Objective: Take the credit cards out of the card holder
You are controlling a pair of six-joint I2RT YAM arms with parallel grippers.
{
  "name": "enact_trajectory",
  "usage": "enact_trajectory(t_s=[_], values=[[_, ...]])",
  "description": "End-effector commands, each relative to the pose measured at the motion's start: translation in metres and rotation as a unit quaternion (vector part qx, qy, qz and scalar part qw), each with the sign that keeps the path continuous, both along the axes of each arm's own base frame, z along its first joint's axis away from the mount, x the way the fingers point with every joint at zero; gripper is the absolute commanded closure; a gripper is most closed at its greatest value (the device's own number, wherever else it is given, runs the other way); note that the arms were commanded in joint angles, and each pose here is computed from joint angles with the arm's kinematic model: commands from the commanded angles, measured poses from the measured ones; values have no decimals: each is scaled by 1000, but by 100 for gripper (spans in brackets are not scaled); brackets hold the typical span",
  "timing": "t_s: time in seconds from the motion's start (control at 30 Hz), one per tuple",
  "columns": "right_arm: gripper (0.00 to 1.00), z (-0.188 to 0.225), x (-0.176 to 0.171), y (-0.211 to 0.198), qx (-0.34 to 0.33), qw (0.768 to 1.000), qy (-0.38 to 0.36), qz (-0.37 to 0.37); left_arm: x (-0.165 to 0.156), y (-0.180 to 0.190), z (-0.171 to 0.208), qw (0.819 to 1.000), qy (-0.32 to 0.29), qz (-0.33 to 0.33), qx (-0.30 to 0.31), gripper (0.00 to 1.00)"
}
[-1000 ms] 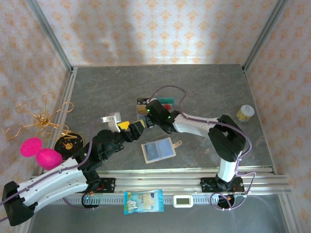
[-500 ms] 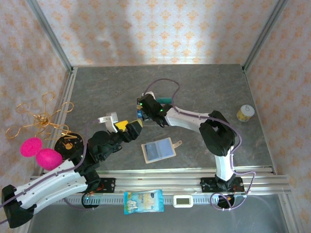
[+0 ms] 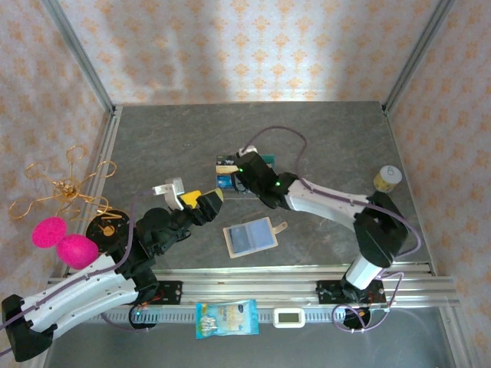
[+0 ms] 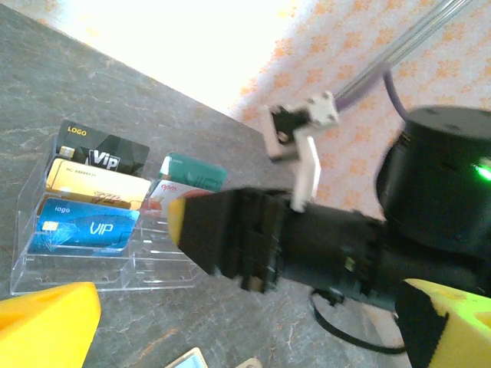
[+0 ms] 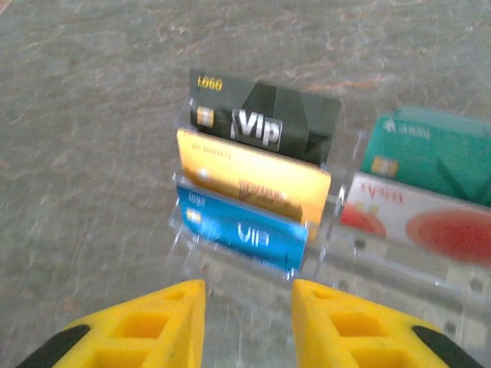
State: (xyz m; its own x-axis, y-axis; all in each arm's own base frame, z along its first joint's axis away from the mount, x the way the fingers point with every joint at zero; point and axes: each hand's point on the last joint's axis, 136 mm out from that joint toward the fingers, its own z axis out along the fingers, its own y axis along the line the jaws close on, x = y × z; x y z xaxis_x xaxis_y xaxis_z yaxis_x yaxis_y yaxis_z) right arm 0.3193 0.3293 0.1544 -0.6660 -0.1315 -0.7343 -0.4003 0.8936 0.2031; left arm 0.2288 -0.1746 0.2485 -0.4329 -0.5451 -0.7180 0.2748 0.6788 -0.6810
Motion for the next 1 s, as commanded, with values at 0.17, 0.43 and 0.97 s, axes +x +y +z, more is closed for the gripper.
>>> enact_trajectory(t_s=[0.17, 0.43, 0.97], values=[[63, -78, -108, -9, -49, 993, 77, 70, 0, 8, -21, 999, 16, 19, -32, 1], [61, -112, -135, 2, -110, 987, 75, 93, -1, 8, -39, 999, 33, 16, -13, 1], [100, -111, -132, -4, -68, 995, 57, 40, 3, -11, -109, 988, 122, -14, 95, 50]])
